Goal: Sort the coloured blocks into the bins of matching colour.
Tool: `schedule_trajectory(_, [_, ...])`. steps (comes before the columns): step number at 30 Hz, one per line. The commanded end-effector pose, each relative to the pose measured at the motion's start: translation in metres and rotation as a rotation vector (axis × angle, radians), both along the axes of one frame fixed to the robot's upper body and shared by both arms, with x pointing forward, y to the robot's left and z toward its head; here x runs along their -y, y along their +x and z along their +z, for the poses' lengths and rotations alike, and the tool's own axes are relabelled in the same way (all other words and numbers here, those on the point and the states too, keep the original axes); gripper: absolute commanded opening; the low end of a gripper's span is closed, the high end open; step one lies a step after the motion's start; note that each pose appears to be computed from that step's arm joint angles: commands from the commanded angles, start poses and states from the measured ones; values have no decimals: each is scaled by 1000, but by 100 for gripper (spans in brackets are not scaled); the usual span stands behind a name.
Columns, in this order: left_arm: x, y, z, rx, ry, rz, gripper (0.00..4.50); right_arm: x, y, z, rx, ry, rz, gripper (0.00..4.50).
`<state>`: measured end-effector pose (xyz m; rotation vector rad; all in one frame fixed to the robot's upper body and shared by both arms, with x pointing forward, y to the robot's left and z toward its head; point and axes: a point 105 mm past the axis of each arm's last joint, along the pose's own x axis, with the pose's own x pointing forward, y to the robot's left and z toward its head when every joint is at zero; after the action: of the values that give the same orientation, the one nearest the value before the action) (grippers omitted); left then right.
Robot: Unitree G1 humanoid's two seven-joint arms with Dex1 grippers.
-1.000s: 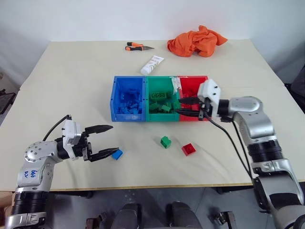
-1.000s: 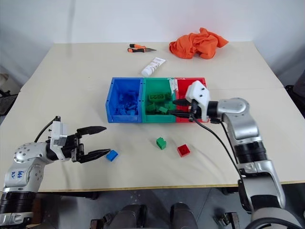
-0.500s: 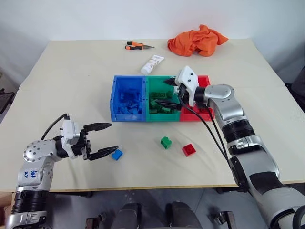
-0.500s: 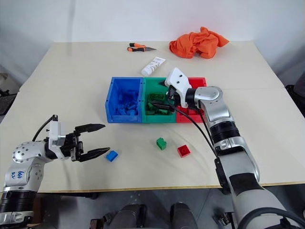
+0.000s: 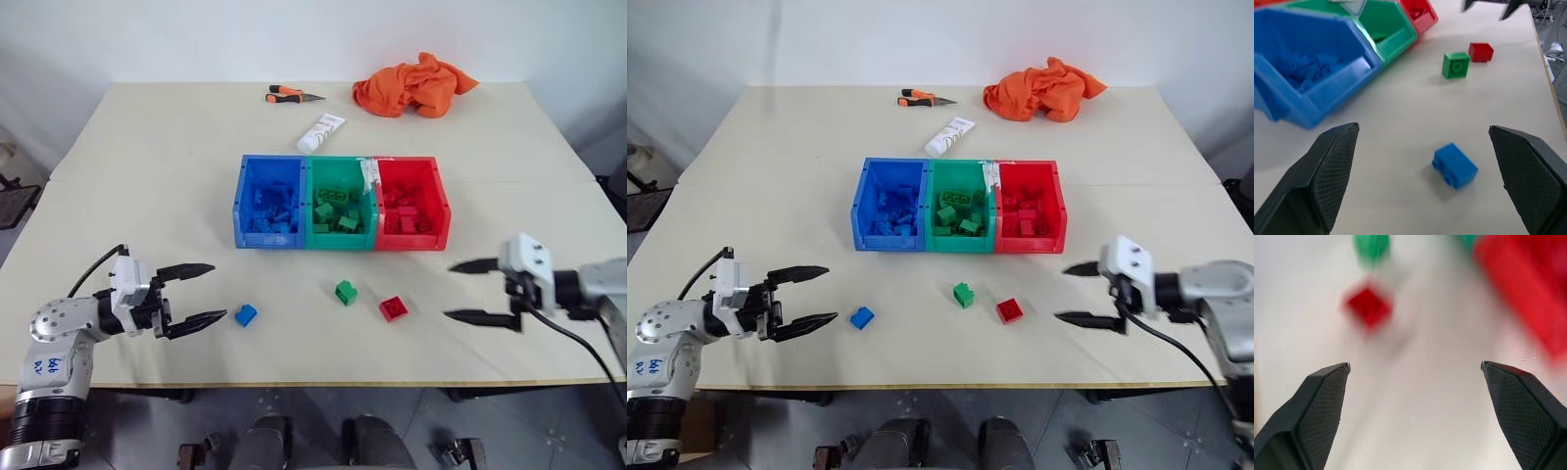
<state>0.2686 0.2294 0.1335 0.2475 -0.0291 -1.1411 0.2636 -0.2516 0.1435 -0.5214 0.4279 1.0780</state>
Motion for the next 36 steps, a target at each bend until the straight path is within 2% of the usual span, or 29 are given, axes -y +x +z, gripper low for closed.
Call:
schedule_trajectory(1, [-6,-2,7,17,1,-1,450,1,-11,12,35,-23,11,449])
schedule_trajectory(4, [-6,2,9,17,3,1,450,-8,-8,14,65,-11,6,449])
schedule_trajectory(8, [1,5,10,23,-1,-20,450,-39,1,11,96,19,88,449])
schedule_trajectory(13, [12,3,14,38,-9,-60,450,-69,22,2,108,27,158,449])
schedule_trajectory(18, [18,0,17,54,-16,-70,450,-90,40,-12,92,-12,245,449])
schedule_trajectory(22, [19,-4,17,57,-23,-58,450,-95,44,-27,61,-68,296,449])
schedule_trajectory(26, [18,-8,14,52,-29,-34,450,-99,42,-30,58,-41,330,358])
schedule_trajectory(33, [20,-8,12,50,-39,-19,450,-98,44,-24,80,-9,303,135])
schedule_trajectory(36, [21,-6,10,49,-41,-16,450,-99,44,-18,90,28,283,126])
